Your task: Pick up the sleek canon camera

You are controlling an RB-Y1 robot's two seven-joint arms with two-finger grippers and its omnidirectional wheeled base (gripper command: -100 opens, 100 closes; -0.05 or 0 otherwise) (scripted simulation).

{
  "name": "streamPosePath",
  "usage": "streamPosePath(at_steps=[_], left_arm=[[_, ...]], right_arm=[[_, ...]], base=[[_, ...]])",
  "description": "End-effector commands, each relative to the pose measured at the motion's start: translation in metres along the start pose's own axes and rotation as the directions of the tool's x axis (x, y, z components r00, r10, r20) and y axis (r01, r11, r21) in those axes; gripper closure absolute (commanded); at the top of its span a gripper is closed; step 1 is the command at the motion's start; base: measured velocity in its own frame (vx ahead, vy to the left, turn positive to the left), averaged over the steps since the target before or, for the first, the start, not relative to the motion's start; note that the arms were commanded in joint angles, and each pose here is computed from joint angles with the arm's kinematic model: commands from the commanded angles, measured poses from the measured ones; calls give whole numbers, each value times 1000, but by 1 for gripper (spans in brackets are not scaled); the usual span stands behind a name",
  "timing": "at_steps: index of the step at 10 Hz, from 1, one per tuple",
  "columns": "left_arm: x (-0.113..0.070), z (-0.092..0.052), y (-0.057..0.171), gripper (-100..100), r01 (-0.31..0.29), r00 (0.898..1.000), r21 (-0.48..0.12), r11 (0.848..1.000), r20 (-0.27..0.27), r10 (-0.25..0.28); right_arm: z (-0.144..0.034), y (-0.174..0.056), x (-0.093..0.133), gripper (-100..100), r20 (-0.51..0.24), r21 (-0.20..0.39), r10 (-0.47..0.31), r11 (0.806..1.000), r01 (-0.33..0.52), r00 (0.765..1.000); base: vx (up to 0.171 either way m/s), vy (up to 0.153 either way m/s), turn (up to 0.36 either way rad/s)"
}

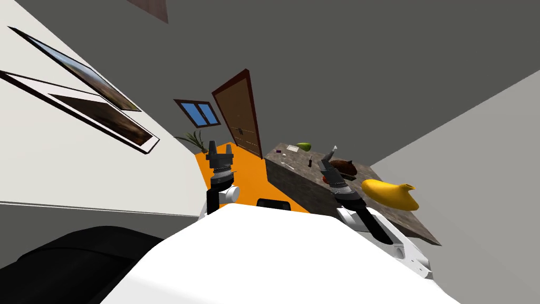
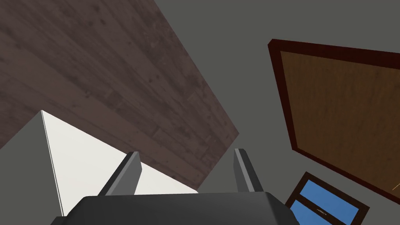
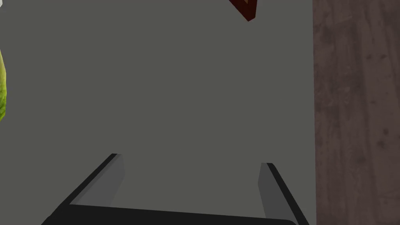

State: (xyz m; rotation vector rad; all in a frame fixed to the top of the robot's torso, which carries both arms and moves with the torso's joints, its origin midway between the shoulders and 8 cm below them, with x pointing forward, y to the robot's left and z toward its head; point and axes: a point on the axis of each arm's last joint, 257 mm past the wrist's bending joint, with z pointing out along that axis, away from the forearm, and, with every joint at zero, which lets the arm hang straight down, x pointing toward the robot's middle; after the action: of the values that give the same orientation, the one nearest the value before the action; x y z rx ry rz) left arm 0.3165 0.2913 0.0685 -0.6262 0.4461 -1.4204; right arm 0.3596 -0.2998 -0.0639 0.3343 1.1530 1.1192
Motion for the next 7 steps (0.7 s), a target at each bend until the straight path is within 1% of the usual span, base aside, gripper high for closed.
streamPosePath(at_steps=[1,2,3,4,5,6,7], left_arm=[[0,0,0,0,0,1000,0,1000,0,0],[0,0,0,0,0,1000,0,1000,0,0],[0,0,0,0,0,1000,0,1000,0,0],[0,0,0,0,0,1000,0,1000,0,0],[0,0,0,0,0,1000,0,1000,0,0],[0,0,0,0,0,1000,0,1000,0,0],[0,0,0,0,0,1000,0,1000,0,0]], right_arm=[[-10,-15,5,-100,-56,21,-36,999,38,998],[-9,-14,6,-100,-78,18,-48,999,49,996],[-17,-28,11,-100,-123,37,-75,996,80,990],[-17,-27,11,-100,-145,33,-86,995,92,986],[-26,-41,16,-100,-192,51,-112,991,124,975],[-25,-41,16,-100,-214,45,-123,990,136,969],[-35,-55,20,-100,-263,63,-147,984,169,954]], base=[[30,89,185],[28,70,84],[40,78,169],[45,57,89],[53,62,198],[44,47,89],[46,59,186]])
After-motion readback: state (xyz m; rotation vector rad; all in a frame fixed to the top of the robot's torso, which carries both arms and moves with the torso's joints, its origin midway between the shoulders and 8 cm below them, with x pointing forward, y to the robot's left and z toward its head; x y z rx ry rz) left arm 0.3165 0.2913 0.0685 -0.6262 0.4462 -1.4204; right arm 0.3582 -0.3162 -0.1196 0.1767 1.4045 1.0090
